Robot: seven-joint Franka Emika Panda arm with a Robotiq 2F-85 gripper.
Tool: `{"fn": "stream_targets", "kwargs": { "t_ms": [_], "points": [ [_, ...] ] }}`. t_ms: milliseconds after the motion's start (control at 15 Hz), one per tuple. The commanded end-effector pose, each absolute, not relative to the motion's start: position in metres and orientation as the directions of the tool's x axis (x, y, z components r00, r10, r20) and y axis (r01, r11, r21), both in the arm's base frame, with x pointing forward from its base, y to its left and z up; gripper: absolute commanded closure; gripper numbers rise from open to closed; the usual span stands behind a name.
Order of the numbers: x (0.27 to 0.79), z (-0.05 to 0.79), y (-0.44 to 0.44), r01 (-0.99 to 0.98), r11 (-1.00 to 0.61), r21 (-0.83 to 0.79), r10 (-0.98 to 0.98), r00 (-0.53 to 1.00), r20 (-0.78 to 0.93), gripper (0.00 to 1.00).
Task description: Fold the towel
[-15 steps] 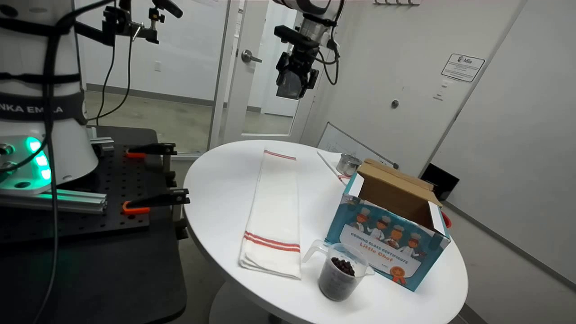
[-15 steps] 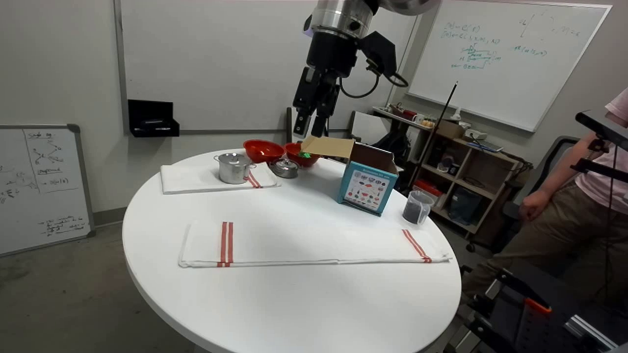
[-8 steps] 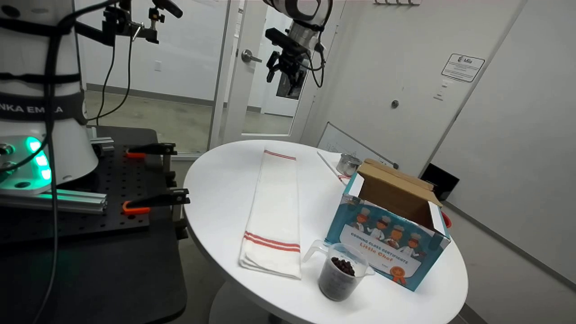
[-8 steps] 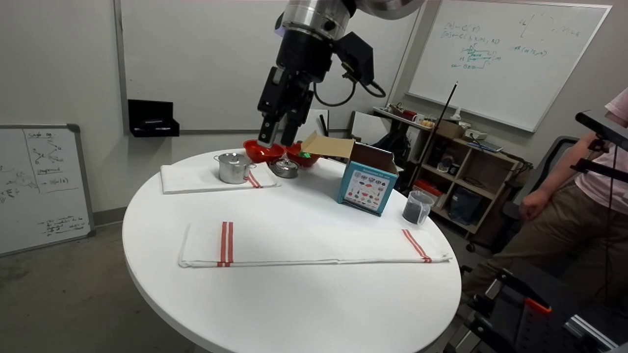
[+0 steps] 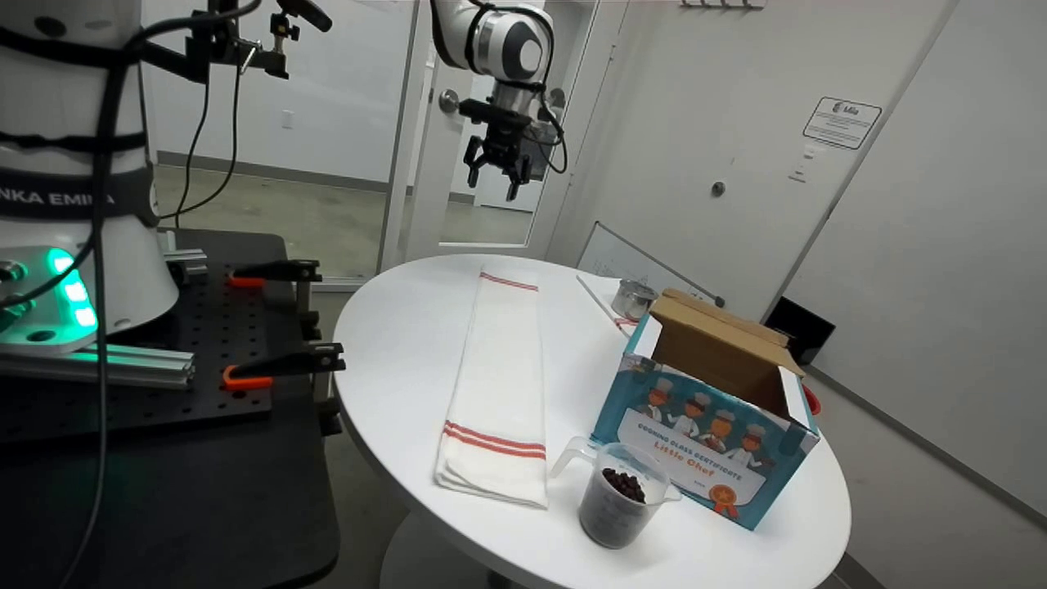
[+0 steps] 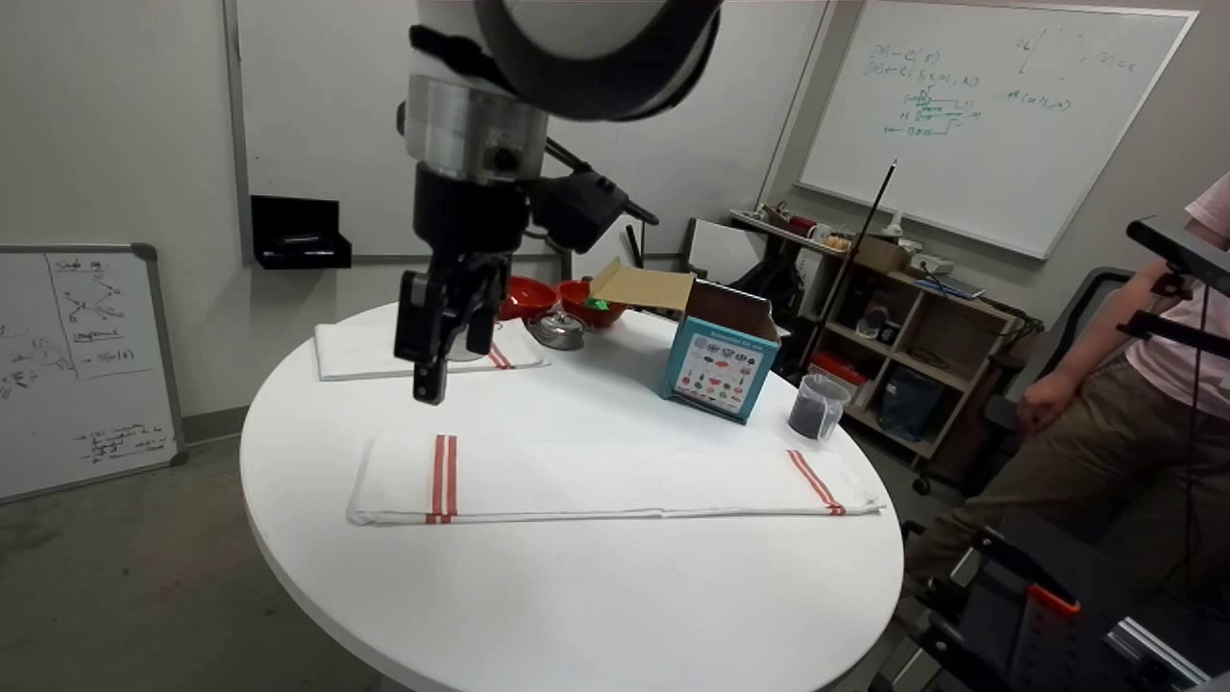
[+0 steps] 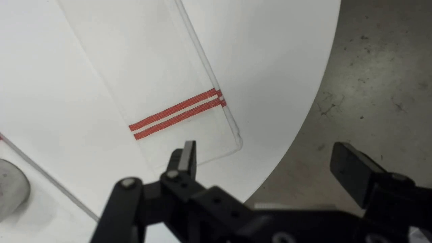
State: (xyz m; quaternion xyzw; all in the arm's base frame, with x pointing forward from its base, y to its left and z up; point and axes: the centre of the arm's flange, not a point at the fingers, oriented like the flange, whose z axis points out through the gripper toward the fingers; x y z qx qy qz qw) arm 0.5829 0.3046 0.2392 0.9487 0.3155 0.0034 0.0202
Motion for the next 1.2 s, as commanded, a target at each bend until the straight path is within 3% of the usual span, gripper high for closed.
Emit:
{"fn": "stream_targets", "kwargs": {
  "t_ms": [0, 67, 400, 1133],
  "points": [
    [0.626, 0.212, 0.342, 0.574, -0.811, 0.114, 0.577, 0.816, -0.003, 0.00],
    [0.594, 0.221, 0.320, 0.594, -0.801, 0.077, 0.595, 0.804, -0.007, 0.00],
    [0.606, 0.207, 0.324, 0.569, -0.818, 0.088, 0.572, 0.820, 0.012, 0.00],
    [0.645, 0.146, 0.322, 0.300, -0.952, 0.060, 0.303, 0.952, 0.034, 0.00]
  ]
}}
